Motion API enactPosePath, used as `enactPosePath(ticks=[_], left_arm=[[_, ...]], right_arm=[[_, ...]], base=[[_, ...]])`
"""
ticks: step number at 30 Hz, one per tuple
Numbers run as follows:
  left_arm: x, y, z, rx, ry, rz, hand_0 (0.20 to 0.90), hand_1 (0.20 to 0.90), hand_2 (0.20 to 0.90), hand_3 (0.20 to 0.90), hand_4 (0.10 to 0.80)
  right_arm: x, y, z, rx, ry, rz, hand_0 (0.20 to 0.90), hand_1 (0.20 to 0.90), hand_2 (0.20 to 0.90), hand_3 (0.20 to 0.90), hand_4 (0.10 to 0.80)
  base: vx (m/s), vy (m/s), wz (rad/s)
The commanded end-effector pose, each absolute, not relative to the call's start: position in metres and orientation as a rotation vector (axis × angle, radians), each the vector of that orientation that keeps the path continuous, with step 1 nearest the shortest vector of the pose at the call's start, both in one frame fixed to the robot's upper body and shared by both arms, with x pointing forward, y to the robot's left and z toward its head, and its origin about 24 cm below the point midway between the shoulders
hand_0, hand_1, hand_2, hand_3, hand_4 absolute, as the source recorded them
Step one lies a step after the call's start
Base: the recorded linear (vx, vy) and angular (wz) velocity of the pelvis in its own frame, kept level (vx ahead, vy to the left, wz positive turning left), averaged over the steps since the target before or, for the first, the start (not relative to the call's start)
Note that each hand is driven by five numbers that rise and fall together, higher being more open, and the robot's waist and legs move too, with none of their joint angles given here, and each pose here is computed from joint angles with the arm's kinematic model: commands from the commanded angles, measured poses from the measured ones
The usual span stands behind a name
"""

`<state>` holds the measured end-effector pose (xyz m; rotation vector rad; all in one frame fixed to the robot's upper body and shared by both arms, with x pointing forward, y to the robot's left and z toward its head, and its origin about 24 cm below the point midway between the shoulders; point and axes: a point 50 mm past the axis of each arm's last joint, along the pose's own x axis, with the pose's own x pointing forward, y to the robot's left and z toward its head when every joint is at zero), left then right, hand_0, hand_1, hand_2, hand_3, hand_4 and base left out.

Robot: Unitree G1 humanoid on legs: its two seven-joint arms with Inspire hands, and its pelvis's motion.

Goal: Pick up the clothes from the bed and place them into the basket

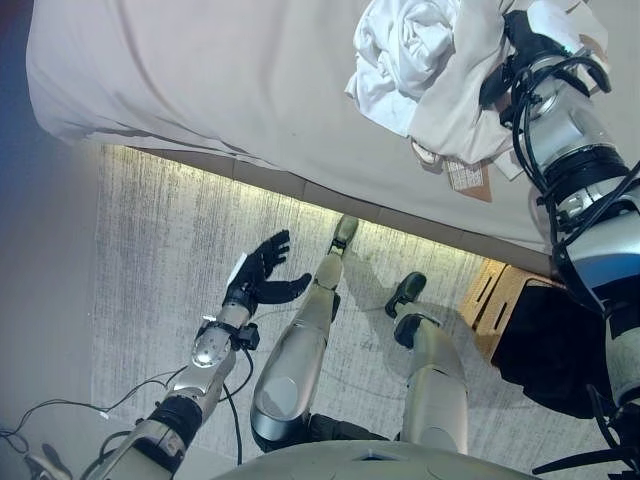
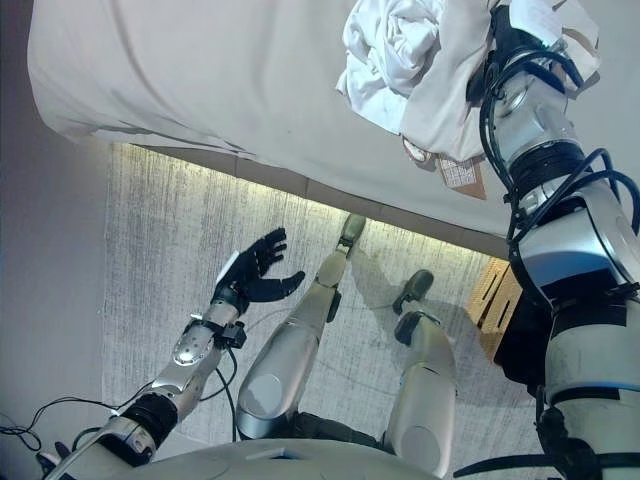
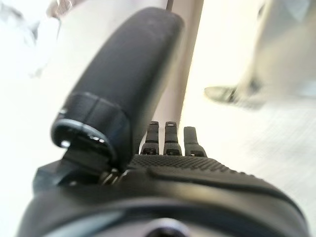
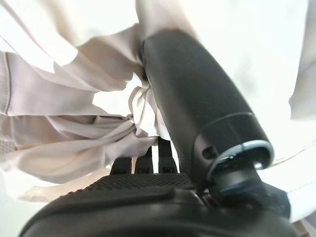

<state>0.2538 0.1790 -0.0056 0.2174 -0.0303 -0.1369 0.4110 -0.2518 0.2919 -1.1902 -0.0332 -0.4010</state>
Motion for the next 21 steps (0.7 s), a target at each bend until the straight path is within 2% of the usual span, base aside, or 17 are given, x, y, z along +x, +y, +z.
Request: enactPosePath(ticks=[1,7,21], left_arm=[[0.266,0.178,0.040,0.506,-0.374,0.005,0.900,0.900,0.900,0.900,0.800],[0.284,0.188,0.071,0.835,-0.573,0.151,0.900,0.900,0.900,0.900,0.800],[0.311,0.224,0.091,1.028,-0.514,0.238,0.900,0.900,0.900,0.900,0.800]], right_arm=[[0.410,-0.257,0.280,-1.222,-0.030,-0.373,0.300,0.300,0.300,0.200,0.100],[0.411,-0.262,0.273,-1.186,-0.009,-0.367,0.300,0.300,0.300,0.200,0.100],[0.413,-0.254,0.252,-1.017,-0.016,-0.258,0.300,0.300,0.300,0.200,0.100]], base=[[0.000,0.000,0.00],[-0.002,-0.002,-0.01],[0.000,0.006,-0.04]])
